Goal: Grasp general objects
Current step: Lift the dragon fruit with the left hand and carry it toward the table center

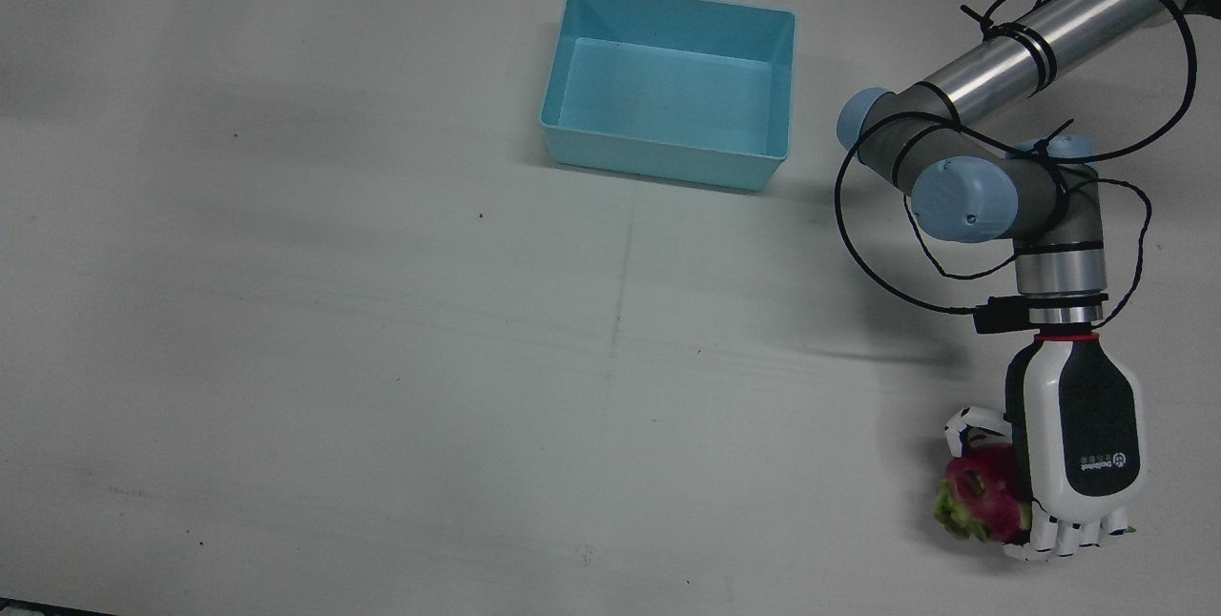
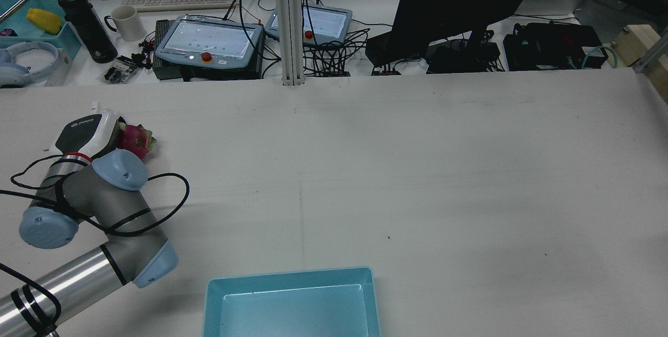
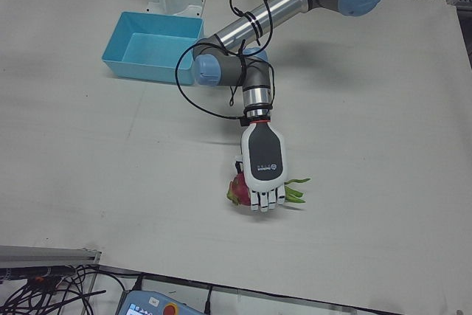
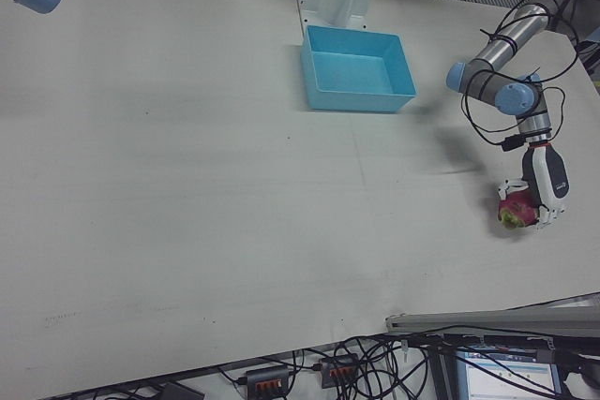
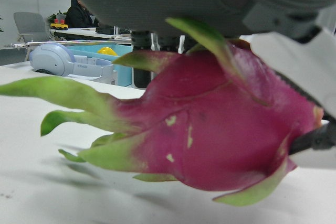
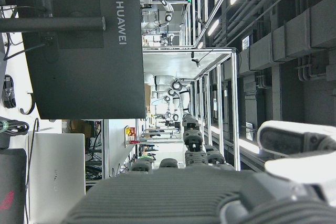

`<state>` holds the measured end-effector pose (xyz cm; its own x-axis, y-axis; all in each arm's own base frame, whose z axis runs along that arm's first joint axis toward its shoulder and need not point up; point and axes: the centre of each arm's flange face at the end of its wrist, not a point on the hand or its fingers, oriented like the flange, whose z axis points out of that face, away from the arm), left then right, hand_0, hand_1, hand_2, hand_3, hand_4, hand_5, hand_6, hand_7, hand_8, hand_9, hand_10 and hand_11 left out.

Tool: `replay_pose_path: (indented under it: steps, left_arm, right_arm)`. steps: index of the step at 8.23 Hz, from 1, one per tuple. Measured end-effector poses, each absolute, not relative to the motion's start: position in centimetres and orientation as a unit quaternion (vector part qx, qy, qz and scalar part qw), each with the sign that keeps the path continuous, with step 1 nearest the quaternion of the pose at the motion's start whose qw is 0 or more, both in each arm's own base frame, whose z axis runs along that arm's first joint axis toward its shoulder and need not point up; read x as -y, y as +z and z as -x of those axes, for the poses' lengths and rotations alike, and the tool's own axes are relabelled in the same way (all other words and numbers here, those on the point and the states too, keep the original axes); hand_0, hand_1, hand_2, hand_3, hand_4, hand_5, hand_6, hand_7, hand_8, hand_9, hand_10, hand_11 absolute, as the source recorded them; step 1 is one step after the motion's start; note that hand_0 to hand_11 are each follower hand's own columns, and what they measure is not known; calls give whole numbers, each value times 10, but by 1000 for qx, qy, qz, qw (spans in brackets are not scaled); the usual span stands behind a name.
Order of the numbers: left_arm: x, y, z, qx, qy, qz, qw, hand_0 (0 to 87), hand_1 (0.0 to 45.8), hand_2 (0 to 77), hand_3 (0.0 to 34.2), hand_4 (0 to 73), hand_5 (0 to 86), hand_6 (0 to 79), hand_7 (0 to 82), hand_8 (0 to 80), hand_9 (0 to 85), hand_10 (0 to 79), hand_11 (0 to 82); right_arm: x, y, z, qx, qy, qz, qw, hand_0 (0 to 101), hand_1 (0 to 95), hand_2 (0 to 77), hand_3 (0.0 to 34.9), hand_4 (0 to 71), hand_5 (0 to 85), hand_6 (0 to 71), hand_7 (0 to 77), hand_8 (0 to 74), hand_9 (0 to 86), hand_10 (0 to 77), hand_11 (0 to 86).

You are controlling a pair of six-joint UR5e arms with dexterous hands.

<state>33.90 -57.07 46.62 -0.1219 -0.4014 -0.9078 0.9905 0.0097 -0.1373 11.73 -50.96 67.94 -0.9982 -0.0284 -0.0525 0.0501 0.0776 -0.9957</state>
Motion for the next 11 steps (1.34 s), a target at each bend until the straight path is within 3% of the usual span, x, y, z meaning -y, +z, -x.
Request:
replay_pose_path:
  steps: [3, 5, 7, 8, 9, 10, 11]
  left_arm:
    - [554, 389, -307, -462, -618, -347, 533, 196, 0, 562, 0, 109, 344, 251, 376, 224, 333, 16, 535]
    - [528, 314, -258, -513, -620, -349, 481, 196, 0, 562, 0, 131, 338, 218, 409, 235, 355, 273, 464]
    - [509, 268, -242, -603, -595, -325, 420, 226, 0, 562, 0, 147, 344, 136, 300, 191, 311, 316, 458]
    - [516, 267, -253, -666, -559, -296, 396, 226, 0, 562, 0, 147, 344, 136, 300, 185, 300, 311, 513]
    - [526, 266, -257, -717, -520, -274, 374, 345, 0, 556, 0, 169, 344, 142, 311, 185, 300, 311, 589]
    - [535, 258, -258, -769, -469, -252, 353, 345, 0, 556, 0, 196, 344, 180, 376, 202, 327, 311, 638]
    - [534, 248, -267, -806, -415, -224, 358, 450, 0, 545, 0, 267, 327, 224, 415, 262, 409, 311, 665]
  right_arm:
    - [510, 679, -117, -733, -679, -7, 29, 0, 60, 747, 0, 0, 0, 0, 0, 0, 5, 0, 5]
    - [510, 679, -117, -733, -679, -7, 29, 0, 65, 747, 0, 0, 0, 0, 0, 0, 5, 0, 5]
    - [510, 679, -117, -733, -679, -7, 29, 0, 65, 747, 0, 0, 0, 0, 0, 0, 5, 0, 5]
    - [510, 680, -117, -733, -679, -7, 29, 0, 65, 747, 0, 0, 0, 0, 0, 0, 5, 0, 5]
    - [510, 680, -117, -733, -679, -7, 29, 0, 65, 747, 0, 0, 0, 0, 0, 0, 5, 0, 5]
    - [510, 680, -117, -733, -679, -7, 29, 0, 65, 747, 0, 0, 0, 0, 0, 0, 5, 0, 5]
    - [510, 680, -117, -733, -679, -7, 29, 0, 65, 747, 0, 0, 0, 0, 0, 0, 5, 0, 5]
